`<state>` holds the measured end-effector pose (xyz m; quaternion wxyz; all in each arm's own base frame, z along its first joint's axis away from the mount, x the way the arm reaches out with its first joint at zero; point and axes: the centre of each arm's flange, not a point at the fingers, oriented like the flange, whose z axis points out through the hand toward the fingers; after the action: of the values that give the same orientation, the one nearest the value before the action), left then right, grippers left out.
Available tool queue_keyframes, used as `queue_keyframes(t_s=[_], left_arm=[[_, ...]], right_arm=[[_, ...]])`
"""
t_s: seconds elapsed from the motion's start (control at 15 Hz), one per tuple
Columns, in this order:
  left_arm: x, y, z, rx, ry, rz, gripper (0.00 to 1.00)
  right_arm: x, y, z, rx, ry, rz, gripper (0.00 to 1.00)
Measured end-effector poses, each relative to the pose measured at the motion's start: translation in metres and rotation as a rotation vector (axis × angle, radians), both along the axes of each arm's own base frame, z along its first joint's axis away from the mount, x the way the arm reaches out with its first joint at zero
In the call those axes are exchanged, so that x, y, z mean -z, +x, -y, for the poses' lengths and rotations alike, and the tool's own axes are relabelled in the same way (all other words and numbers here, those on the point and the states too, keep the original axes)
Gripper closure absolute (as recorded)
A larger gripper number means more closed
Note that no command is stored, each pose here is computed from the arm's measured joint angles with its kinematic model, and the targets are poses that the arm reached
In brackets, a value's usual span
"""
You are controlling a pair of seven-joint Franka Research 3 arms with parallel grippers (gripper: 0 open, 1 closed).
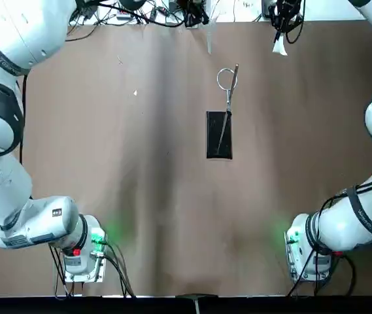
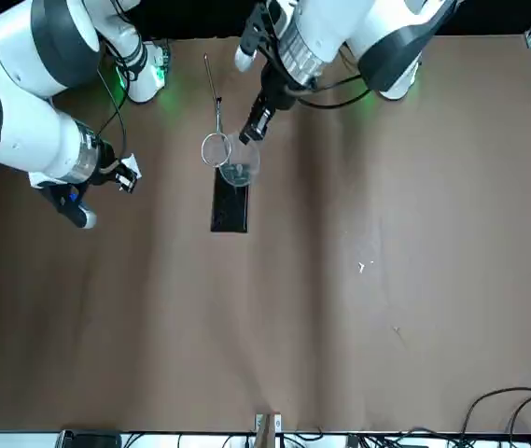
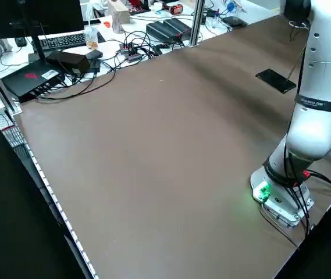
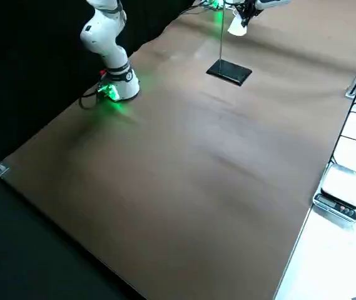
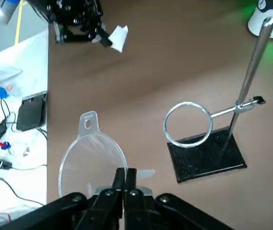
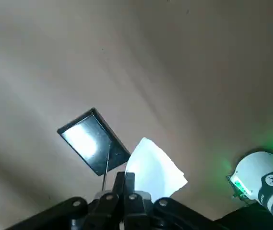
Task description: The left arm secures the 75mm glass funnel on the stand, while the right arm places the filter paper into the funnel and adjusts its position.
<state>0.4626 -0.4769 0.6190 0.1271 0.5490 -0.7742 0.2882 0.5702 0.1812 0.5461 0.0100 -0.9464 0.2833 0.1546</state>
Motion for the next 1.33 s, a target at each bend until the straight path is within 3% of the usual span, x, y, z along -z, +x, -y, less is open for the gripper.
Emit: queue_keyframes(t_s=[0.47,0.73,1.33], left_arm=[[-0.011,-0.039,0.034,0.073,-0.04,0.029,0.98],[-0.015,-0.056,0.05,0.101,-0.054,0.085,0.98],[0.027,-0.077,0.065,0.152,0.013,0.062,0.98]], right_arm=[[-0.006,-0.002,0.005,0.005,0.001,0.0,0.99],[-0.006,-0.002,0.005,0.007,0.005,-0.001,0.99],[-0.006,-0.004,0.012,0.035,0.078,-0.052,0.99]])
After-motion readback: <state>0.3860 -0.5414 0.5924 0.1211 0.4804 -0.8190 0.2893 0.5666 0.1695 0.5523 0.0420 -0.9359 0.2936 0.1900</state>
